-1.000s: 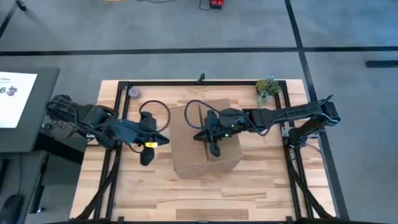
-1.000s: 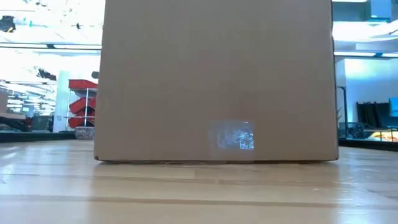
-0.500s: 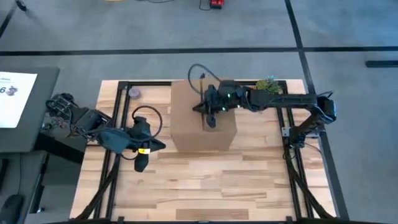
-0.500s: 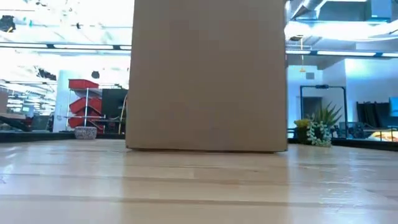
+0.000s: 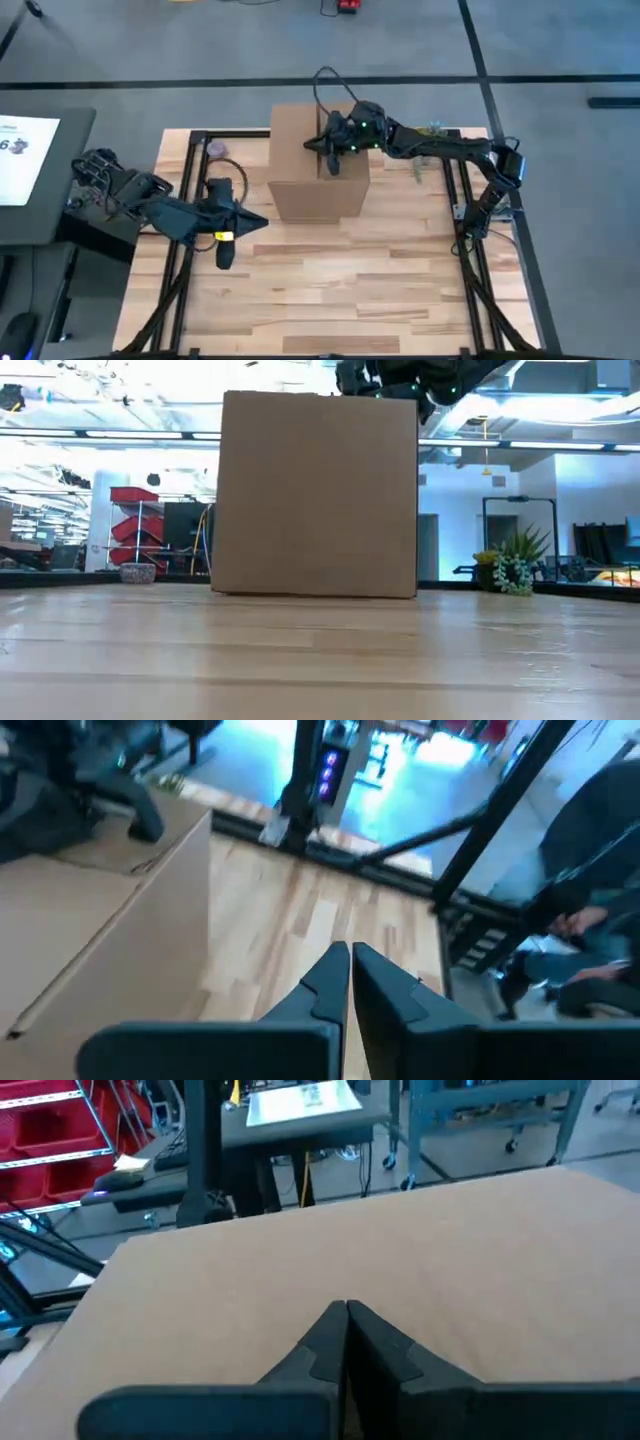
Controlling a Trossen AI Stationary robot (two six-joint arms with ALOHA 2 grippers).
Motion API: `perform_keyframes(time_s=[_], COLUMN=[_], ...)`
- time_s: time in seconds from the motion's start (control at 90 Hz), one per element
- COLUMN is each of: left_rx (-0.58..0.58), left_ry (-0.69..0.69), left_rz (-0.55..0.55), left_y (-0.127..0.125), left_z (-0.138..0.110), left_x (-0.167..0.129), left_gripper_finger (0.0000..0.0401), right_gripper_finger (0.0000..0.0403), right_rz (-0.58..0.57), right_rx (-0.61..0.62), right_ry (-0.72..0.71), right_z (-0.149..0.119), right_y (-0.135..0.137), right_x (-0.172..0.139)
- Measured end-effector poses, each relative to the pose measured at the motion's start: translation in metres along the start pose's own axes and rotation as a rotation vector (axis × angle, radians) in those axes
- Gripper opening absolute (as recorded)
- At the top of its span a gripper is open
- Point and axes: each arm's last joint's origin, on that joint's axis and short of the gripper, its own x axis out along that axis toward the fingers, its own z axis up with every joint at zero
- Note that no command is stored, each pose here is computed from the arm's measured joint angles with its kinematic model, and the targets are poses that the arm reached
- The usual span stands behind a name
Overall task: Wrap mug
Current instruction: Close the cardboard box
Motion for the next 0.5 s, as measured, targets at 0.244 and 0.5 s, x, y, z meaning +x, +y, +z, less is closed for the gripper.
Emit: perform_keyframes(time_s=[0.244, 0.5], left_rx=[0.004, -0.006], left_ry=[-0.051, -0.083], left_rz=[0.008, 0.048], left_y=[0.01, 0.014], left_z=[0.006, 0.008], left_x=[-0.016, -0.02], left_gripper_finger=[0.0, 0.0], right_gripper_finger=[0.0, 0.0], right_rz=[0.042, 0.048], right_rx=[-0.01, 0.006], right_ry=[-0.008, -0.042], right_z=[0.0, 0.012], right_y=[-0.015, -0.01], right_x=[-0.007, -0.017])
